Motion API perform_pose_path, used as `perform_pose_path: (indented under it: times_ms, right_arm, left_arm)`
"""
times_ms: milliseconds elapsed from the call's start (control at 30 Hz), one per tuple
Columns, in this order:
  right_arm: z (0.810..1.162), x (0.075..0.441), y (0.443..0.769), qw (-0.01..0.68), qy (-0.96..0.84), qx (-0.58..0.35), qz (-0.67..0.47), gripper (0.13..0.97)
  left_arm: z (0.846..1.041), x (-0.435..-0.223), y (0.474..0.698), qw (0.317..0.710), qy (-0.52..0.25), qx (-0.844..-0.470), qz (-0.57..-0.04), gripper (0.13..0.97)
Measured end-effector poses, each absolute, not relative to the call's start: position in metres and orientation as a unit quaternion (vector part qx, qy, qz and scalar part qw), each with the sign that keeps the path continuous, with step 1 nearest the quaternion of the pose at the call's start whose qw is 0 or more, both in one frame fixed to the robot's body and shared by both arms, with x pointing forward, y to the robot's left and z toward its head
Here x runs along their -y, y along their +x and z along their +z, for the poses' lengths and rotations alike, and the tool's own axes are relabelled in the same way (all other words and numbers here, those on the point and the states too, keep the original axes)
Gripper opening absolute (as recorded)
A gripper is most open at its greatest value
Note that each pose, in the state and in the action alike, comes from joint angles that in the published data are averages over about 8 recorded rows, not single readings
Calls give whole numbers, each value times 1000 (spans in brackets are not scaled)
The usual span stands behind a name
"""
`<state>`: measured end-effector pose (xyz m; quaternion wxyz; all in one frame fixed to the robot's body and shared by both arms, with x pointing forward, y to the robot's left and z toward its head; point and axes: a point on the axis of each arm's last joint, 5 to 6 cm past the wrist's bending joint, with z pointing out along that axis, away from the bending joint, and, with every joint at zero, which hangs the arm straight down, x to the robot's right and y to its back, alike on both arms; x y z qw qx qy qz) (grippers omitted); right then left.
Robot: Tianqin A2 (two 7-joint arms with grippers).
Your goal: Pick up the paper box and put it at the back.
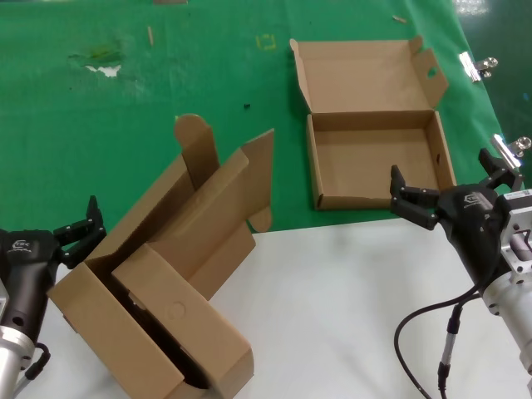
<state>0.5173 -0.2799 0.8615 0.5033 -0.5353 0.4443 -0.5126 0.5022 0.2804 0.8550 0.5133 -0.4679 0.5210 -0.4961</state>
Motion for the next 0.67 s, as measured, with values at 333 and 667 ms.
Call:
perform_pose_path:
  times_ms: [333, 667]
  right_arm:
    - [862, 280, 517, 503, -535, -444, -513, 966]
    - [862, 280, 517, 503, -535, -444, -513, 966]
  left_arm:
    - [855, -280, 502, 513, -468, -521, -496, 966]
    - [855, -280, 502, 513, -468, -521, -496, 966]
